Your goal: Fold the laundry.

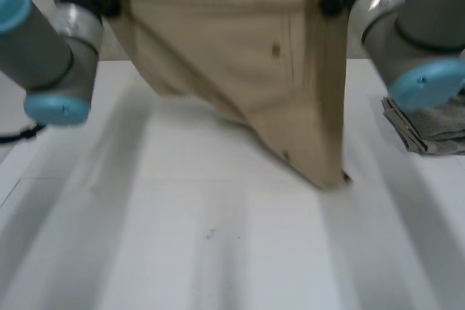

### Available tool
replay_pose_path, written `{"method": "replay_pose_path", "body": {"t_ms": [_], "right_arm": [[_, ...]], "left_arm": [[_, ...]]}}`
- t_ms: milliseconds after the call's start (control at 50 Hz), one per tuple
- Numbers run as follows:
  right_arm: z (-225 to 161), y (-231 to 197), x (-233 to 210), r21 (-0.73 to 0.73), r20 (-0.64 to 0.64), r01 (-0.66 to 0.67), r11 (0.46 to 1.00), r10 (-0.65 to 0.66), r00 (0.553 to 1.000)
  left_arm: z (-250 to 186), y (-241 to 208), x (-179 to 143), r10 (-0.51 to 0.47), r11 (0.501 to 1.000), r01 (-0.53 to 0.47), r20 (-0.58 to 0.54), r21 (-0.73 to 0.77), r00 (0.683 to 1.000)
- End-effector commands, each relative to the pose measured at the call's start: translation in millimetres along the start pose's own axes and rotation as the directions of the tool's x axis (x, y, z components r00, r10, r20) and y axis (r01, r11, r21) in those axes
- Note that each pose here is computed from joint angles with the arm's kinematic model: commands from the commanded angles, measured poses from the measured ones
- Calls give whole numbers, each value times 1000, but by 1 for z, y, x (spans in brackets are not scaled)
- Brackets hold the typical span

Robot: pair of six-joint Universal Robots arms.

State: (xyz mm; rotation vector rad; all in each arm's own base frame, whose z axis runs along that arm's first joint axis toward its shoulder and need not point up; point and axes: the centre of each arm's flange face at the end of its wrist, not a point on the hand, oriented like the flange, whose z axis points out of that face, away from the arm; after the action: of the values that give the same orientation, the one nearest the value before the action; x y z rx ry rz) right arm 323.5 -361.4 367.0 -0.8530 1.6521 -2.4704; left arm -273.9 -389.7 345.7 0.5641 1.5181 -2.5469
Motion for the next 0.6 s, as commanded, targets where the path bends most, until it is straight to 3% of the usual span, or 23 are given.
{"method": "replay_pose_path", "body": {"t_ms": [20,160,320,420,500,600], "right_arm": [[0,-70,29,291,-147,32,956,12,989],[-17,-49,12,203,-48,9,979,1,999],[-64,30,-34,-127,198,14,992,11,980],[-113,93,-63,-401,353,122,908,30,935],[-145,123,-79,-494,460,225,840,33,887],[-165,131,-85,-527,515,290,799,28,857]], "left_arm": [[19,-45,-26,-94,979,67,140,190,986],[-9,-25,-15,-84,995,79,80,62,993],[-82,28,10,-53,979,42,-51,-197,997],[-136,59,30,-53,937,-1,-145,-350,988],[-178,77,42,-10,891,-103,-246,-442,969],[-214,74,38,114,845,-281,-360,-455,926]]}}
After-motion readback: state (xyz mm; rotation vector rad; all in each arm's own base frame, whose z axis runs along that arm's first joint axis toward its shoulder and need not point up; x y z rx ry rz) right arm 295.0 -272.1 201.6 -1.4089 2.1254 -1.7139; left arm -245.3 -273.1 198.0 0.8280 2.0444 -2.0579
